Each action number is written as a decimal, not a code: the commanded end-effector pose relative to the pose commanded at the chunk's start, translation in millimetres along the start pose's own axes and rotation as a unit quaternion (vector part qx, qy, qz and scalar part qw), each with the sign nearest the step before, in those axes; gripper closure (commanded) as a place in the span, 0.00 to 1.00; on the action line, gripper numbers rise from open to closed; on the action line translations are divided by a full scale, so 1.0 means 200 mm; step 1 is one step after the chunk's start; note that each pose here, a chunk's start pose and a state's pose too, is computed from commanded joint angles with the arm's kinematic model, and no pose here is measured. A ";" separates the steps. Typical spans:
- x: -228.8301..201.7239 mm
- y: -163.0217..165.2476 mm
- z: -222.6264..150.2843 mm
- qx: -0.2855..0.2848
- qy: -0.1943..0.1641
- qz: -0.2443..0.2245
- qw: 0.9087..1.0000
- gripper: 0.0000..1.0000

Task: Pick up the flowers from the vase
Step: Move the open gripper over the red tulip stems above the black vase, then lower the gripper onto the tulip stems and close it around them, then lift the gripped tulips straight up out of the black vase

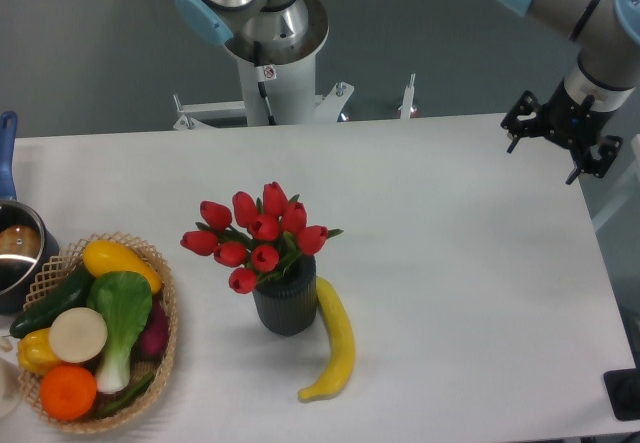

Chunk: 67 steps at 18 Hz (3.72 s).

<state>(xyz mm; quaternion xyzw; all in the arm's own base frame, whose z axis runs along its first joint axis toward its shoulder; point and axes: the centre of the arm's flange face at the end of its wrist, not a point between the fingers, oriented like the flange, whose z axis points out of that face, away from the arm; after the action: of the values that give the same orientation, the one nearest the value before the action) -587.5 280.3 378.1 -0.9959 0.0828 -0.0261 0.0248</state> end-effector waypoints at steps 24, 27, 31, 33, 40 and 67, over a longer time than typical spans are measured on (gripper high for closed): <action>0.95 -0.68 -0.03 0.208 -0.068 -0.054 0.974 0.00; 1.03 -0.71 -0.01 0.221 -0.068 -0.040 0.972 0.00; 1.05 -0.87 0.13 0.220 -0.036 -0.004 0.975 0.00; 1.07 -0.93 0.14 0.245 -0.024 0.020 0.969 0.00; 1.12 -1.00 0.10 0.339 0.016 0.050 0.939 0.00; 1.06 -0.95 0.11 0.416 0.015 0.059 0.907 1.00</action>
<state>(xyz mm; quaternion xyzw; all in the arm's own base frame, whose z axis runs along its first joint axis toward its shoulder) -346.3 433.8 377.4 -0.8882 0.1233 -0.0717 0.4368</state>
